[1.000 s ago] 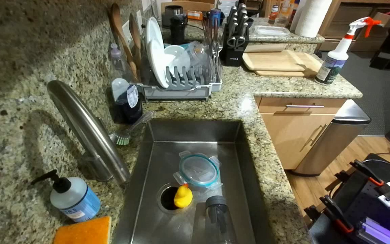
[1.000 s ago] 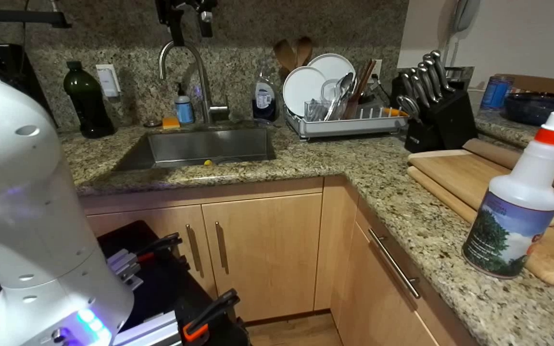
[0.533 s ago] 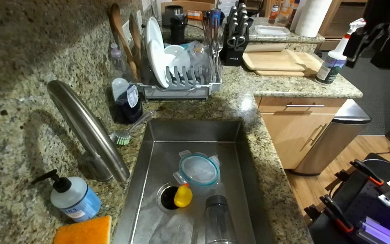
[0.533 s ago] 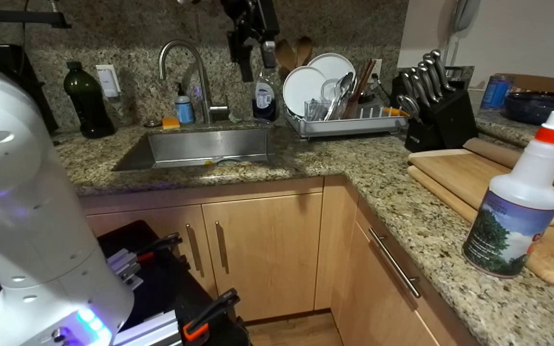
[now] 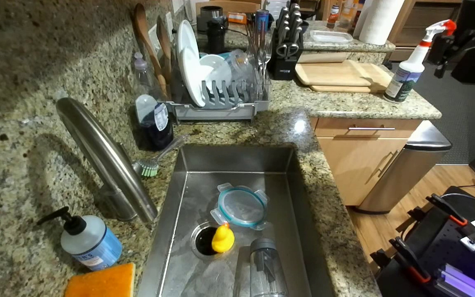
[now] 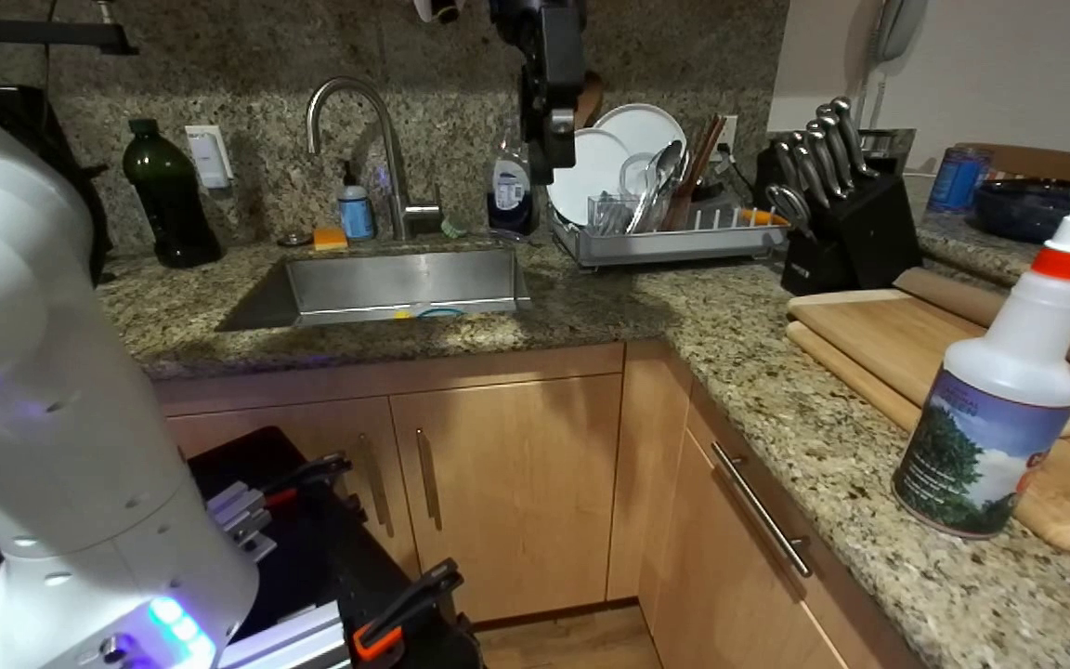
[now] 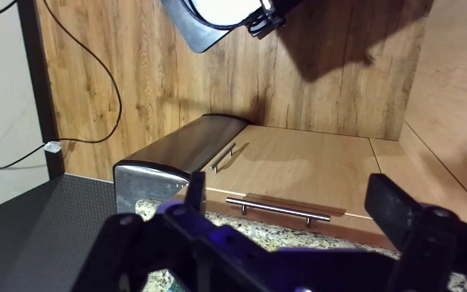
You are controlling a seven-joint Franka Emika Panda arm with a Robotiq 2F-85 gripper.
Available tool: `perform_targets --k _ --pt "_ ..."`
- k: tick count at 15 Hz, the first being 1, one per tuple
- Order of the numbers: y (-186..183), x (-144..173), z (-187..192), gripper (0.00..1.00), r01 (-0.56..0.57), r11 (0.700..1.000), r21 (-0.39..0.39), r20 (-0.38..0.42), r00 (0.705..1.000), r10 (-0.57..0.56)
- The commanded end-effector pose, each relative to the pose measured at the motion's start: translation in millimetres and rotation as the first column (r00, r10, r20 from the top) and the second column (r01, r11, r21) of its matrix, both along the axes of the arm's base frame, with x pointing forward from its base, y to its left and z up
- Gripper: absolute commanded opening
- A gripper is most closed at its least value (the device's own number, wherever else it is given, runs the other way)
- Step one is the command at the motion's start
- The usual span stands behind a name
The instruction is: Move the spray bottle to the left, open the faucet
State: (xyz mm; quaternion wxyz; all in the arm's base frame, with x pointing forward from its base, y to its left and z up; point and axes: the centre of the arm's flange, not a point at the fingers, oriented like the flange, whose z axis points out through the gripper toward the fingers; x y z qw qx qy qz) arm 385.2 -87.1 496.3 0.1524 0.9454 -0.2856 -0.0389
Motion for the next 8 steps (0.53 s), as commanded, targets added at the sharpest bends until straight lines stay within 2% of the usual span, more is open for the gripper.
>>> perform_targets --k 1,2,3,4,5,8 --pt "0.5 -1.1 2.7 1.00 0.009 1.000 0.010 0.008 1.000 -0.009" --pt "13.7 2.6 2.4 1.00 -0.015 0.999 -0.038 -0.029 0.999 0.014" --pt "9.8 15.7 -8.8 1.00 0.032 0.997 -0.066 -0.029 0.999 -0.034" --pt "-4.8 26.7 -23.4 1.00 0.131 0.986 -0.103 0.015 0.991 -0.130" --pt "-30.3 31.7 -47.0 1.00 0.180 0.978 -0.109 0.059 0.983 -0.174" --pt "-76.0 32.5 -97.5 1.00 0.308 0.929 -0.205 0.162 0.947 -0.278"
